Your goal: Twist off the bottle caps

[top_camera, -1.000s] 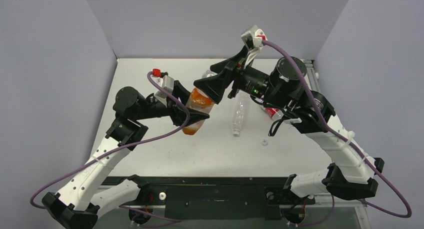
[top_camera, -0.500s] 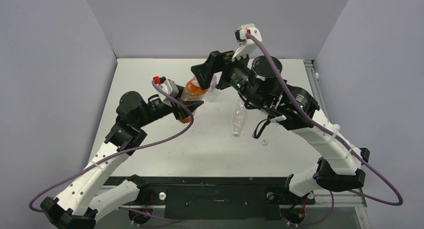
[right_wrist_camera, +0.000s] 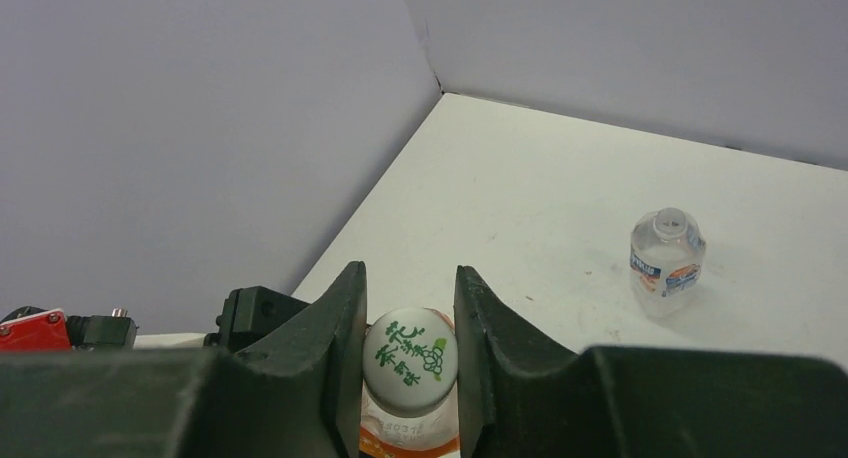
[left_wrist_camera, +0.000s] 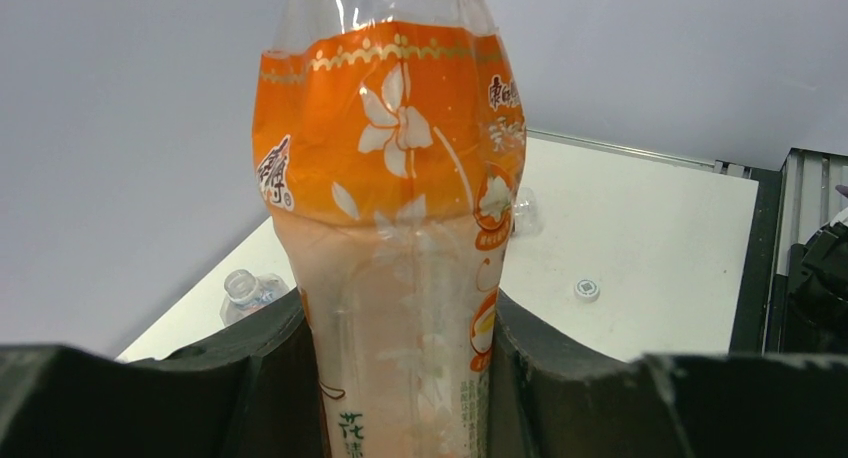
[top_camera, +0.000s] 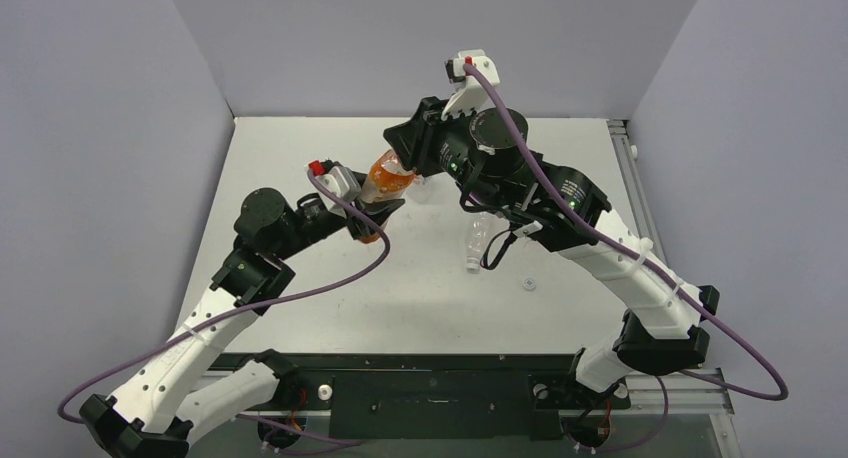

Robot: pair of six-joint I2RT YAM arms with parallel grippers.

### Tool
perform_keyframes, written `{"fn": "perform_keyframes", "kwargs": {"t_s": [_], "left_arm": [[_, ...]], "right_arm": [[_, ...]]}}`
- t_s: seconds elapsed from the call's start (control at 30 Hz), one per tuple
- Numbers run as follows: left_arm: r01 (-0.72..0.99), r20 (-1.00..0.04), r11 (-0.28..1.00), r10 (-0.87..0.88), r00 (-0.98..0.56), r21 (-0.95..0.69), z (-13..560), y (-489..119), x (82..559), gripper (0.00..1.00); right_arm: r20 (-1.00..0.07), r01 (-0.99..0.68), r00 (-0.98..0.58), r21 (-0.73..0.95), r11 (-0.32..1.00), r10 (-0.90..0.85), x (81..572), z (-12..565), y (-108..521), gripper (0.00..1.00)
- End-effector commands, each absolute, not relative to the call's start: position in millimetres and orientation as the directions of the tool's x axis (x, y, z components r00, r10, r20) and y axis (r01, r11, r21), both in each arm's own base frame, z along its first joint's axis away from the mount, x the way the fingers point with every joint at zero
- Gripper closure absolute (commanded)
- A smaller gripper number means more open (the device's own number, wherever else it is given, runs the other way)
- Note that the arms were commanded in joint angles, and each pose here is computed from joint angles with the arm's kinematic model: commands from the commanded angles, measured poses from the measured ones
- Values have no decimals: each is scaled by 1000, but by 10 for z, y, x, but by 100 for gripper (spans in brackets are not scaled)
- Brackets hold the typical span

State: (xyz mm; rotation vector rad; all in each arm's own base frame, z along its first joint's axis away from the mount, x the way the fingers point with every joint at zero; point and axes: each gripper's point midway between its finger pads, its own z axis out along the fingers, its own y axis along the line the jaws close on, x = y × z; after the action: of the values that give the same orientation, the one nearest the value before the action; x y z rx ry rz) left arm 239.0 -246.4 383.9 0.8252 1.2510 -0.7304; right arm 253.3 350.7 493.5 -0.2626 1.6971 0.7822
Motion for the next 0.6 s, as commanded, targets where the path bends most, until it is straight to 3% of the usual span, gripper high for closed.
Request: {"fn": "perform_keyframes", "kwargs": {"t_s": [0.0, 0.07, 0.27, 0.43, 0.57], "left_arm": [[829, -976, 540, -59, 211, 146, 3992, -2436, 2381, 97], [837, -976, 531, -78, 204, 132, 4037, -2447, 2354, 97], [918, -975, 396, -193, 111, 26, 4243, -2563, 2079, 97], [994, -968, 102, -251, -12, -39, 4422, -2659, 1562, 98], [992, -971, -81, -209, -114, -99, 4474, -2662, 1241, 99]], "right_arm": [[-917, -578, -256, 400, 712, 307, 2488, 5177, 3515, 91], [-919, -584, -257, 395, 709, 301, 2479, 5169, 3521, 100], [-944, -697, -223, 330, 637, 245, 2327, 5265, 3552, 100], [-964, -909, -169, 233, 346, 206, 1808, 5396, 3661, 100], [-965, -967, -149, 188, 171, 216, 1508, 5507, 3635, 100]]}}
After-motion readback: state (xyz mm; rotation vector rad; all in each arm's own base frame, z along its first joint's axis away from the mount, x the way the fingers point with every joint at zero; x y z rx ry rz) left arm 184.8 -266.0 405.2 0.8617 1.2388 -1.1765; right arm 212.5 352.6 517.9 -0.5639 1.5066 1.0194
